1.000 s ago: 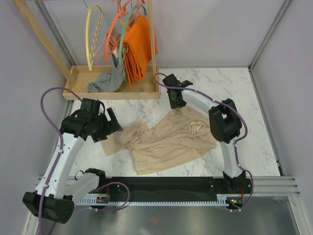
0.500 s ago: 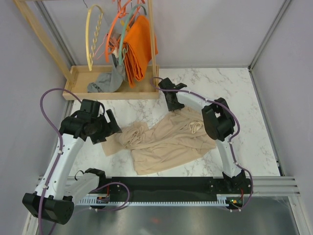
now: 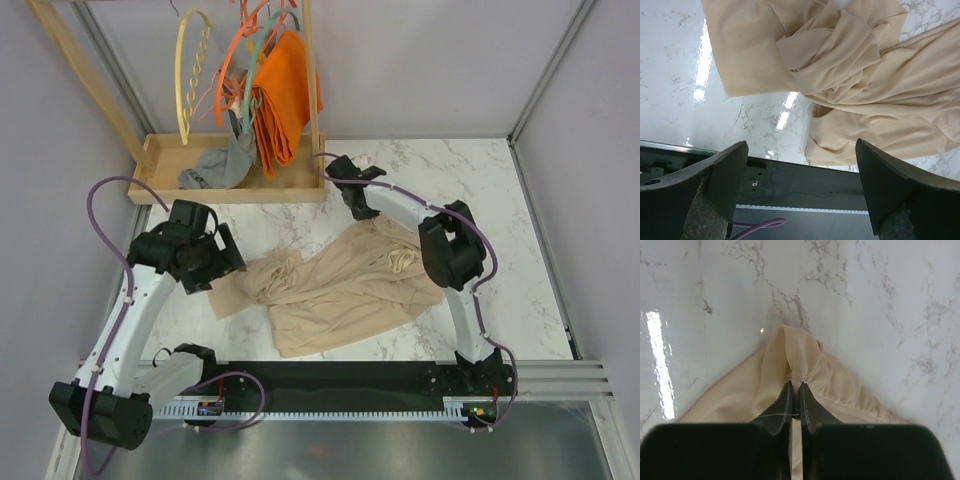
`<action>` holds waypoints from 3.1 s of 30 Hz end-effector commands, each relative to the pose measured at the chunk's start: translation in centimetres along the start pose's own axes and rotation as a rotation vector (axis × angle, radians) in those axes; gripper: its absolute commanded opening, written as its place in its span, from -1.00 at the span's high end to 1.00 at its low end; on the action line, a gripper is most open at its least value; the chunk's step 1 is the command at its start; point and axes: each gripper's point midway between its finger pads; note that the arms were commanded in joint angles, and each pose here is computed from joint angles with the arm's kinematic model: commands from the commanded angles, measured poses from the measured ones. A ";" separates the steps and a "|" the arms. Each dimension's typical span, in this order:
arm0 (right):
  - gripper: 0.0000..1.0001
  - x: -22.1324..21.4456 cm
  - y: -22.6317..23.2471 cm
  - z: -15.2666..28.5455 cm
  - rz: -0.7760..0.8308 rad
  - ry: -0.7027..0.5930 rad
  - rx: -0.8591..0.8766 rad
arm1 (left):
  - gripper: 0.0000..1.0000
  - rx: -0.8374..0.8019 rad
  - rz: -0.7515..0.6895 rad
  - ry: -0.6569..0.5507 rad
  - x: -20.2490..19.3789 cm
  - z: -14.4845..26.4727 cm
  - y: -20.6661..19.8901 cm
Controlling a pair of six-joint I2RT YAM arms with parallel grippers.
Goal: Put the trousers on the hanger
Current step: Flatten out the trousers at the center of the board.
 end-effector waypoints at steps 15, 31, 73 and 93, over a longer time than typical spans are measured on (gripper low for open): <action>1.00 -0.5 -14.2 8.2 -0.156 -0.009 -0.094 | -0.82 0.202 0.333 0.158 3.8 -10.5 4.1; 1.00 -1.3 -14.2 7.4 -0.188 0.023 0.005 | -0.28 0.328 0.475 0.159 7.0 -15.9 7.3; 1.00 1.1 -22.9 11.1 -0.388 -0.081 -0.136 | 0.96 0.307 0.379 -0.211 11.1 -0.3 8.2; 1.00 -4.7 -32.6 11.6 -0.601 0.007 -0.384 | 0.96 0.491 0.199 -0.572 12.4 6.4 11.4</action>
Point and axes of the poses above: each gripper's point midway between its finger pads, its own z axis back along the fingers, its own y axis along the line the jaws close on, x = y × z, and after that the axes turned 6 degrees about z, right-handed
